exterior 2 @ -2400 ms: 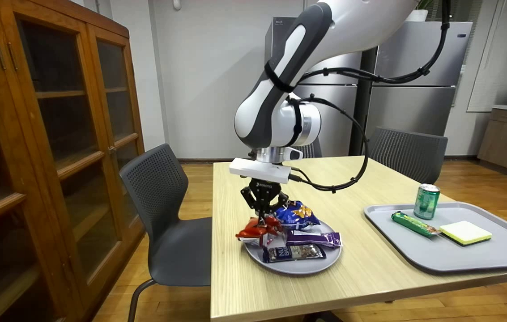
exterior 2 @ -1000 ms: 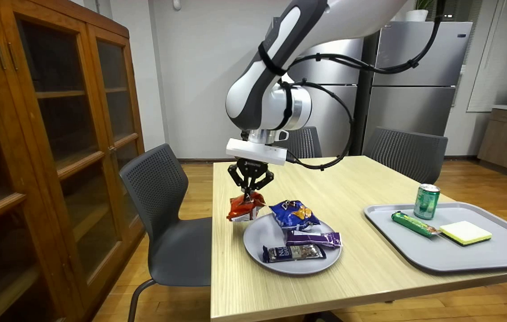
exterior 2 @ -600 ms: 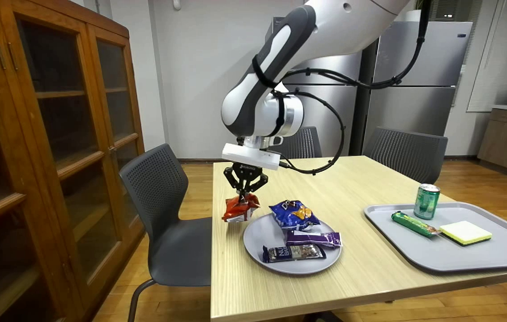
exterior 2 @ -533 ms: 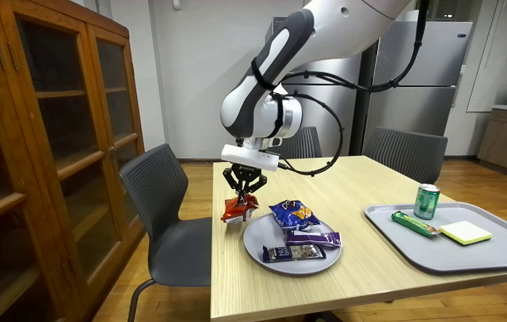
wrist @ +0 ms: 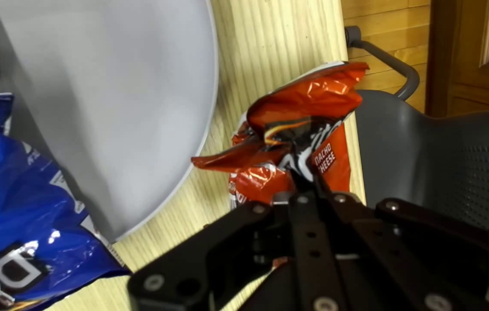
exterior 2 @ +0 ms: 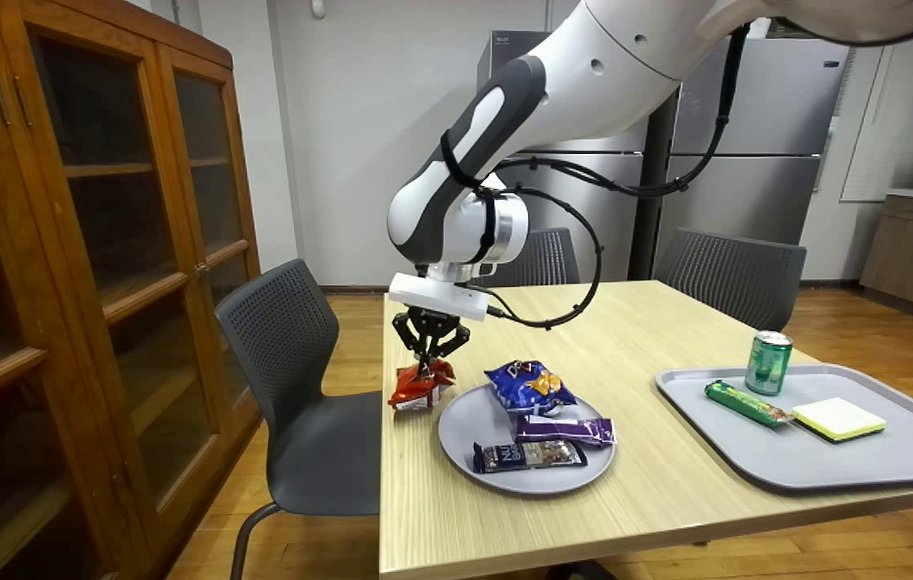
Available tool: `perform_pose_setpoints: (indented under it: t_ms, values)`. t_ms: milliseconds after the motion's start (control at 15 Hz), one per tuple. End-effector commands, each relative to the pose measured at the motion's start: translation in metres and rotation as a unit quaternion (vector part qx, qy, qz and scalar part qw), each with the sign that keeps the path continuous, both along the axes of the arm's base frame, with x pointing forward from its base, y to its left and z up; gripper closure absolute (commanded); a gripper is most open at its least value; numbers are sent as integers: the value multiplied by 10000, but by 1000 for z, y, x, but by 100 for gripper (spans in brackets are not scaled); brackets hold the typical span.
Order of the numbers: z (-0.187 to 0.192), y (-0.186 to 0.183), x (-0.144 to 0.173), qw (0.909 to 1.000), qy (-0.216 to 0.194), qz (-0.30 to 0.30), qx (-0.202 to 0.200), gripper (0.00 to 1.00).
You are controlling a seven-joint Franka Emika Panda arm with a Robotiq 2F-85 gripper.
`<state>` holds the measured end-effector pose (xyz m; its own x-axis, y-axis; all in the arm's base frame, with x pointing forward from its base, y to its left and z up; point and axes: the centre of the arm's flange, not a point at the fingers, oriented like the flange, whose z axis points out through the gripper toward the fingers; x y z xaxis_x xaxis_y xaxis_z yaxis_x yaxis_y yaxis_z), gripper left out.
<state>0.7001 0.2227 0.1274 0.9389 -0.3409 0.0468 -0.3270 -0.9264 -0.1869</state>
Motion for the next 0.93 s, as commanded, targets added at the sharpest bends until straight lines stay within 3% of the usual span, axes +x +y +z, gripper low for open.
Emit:
perform_pose_setpoints:
  t_ms: [0,600,867]
  values:
    - [3,10,13,9997,198,147,87,66]
    - [29,10,-2,9976,602,308,-135,1]
    - [50,-5,-7,9956,751,429,-373,0]
